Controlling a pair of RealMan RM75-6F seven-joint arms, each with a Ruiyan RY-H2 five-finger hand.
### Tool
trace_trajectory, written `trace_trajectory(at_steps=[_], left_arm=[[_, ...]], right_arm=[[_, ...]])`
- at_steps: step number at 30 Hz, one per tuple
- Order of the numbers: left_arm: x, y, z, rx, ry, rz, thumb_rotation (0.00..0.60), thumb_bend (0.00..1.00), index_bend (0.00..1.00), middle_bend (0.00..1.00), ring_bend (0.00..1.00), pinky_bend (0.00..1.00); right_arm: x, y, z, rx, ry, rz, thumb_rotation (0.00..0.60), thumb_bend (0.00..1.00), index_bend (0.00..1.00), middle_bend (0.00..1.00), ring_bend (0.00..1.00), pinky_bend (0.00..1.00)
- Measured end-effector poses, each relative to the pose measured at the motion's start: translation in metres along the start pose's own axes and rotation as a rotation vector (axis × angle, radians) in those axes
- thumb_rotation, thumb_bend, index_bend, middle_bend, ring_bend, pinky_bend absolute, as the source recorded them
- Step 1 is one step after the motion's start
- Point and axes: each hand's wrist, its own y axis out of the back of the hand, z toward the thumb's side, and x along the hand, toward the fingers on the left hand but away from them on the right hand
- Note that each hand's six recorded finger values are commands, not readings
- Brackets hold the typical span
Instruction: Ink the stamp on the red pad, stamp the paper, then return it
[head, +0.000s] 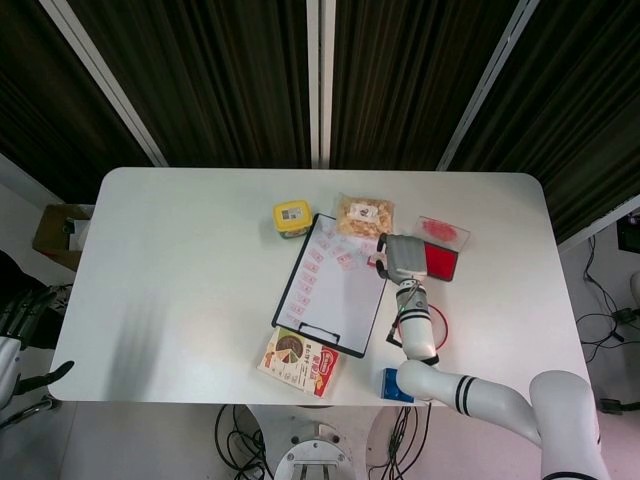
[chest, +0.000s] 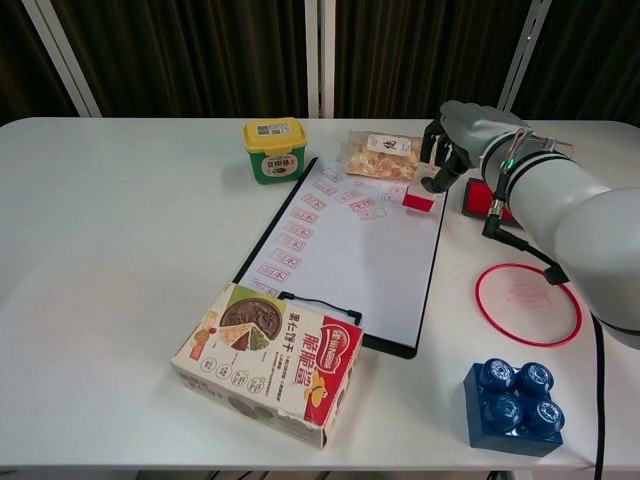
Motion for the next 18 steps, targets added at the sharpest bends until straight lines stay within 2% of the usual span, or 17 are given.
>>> trace_trajectory(at_steps=[18], left_arm=[[-0.0002,-0.0016,-0.0025,-0.005,0.004,-0.002,0.600,0.00,0.10,0.09,0.07,0.16]], right_arm=[[-0.0038,-0.0076,0.0048,0.037,-0.022,0.024,0.600,0.53,0.93,0.80,0.98,1.00]])
